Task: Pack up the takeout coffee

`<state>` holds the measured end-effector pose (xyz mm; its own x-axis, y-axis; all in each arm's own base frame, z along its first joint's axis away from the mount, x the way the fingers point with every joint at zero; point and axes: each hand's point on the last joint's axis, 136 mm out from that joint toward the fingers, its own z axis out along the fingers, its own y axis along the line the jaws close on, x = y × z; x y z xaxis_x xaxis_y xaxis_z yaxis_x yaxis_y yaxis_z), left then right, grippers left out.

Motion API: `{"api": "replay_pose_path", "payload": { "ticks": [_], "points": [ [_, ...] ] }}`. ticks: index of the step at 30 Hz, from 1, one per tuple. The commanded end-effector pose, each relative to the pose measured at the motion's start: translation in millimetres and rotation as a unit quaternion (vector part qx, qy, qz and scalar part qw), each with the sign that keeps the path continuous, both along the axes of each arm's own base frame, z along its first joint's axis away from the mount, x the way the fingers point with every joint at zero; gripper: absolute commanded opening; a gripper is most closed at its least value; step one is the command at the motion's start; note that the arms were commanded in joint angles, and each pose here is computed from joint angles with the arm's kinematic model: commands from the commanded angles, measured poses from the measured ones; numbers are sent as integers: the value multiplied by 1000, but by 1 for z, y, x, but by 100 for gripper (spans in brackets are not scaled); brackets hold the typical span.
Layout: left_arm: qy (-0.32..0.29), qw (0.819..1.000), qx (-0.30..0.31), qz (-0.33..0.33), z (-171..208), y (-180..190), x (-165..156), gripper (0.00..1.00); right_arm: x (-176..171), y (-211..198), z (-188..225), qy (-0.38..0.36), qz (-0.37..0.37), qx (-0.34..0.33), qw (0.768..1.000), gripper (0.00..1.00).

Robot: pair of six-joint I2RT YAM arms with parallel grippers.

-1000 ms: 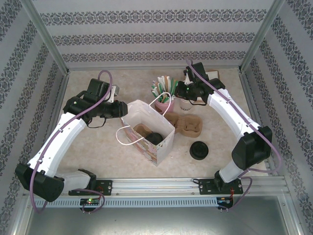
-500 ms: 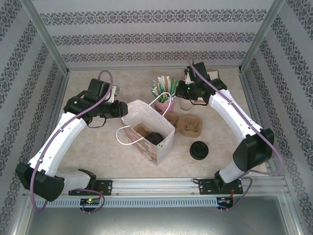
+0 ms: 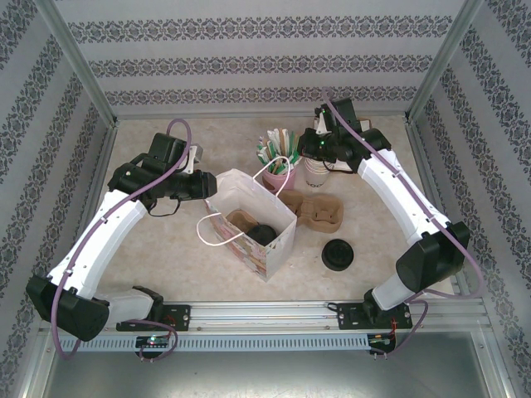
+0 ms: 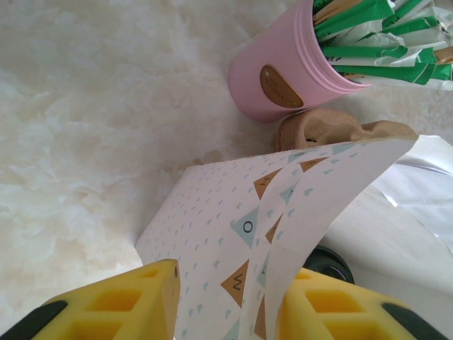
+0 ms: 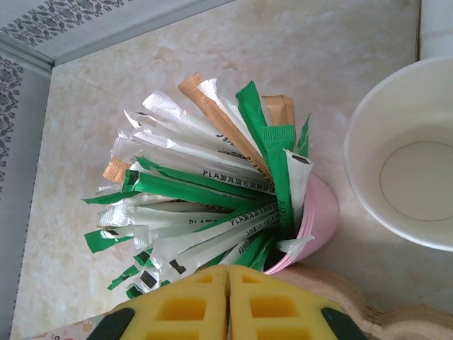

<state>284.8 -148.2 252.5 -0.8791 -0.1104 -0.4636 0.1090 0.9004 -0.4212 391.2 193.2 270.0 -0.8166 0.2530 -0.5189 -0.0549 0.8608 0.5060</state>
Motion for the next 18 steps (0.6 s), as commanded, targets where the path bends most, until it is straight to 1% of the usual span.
{"api": "replay_pose_path", "payload": {
  "ticks": [1, 5, 10, 18],
  "points": [
    [5, 1000, 3, -8, -3, -3, -6, 38, 2, -1, 14, -9, -4, 16, 1000, 14],
    [4, 1000, 3, -8, -2, -2, -6, 38, 6, 2, 9, -5, -6, 21, 1000, 19],
    [3, 1000, 4, -8, -2, -2, -6, 38, 12, 4, 11, -9, -5, 24, 1000, 18],
    [3, 1000, 7, -8, -2, -1, -5, 38, 21, -23, 1, -20, -30, -45, 998, 26]
  ]
}}
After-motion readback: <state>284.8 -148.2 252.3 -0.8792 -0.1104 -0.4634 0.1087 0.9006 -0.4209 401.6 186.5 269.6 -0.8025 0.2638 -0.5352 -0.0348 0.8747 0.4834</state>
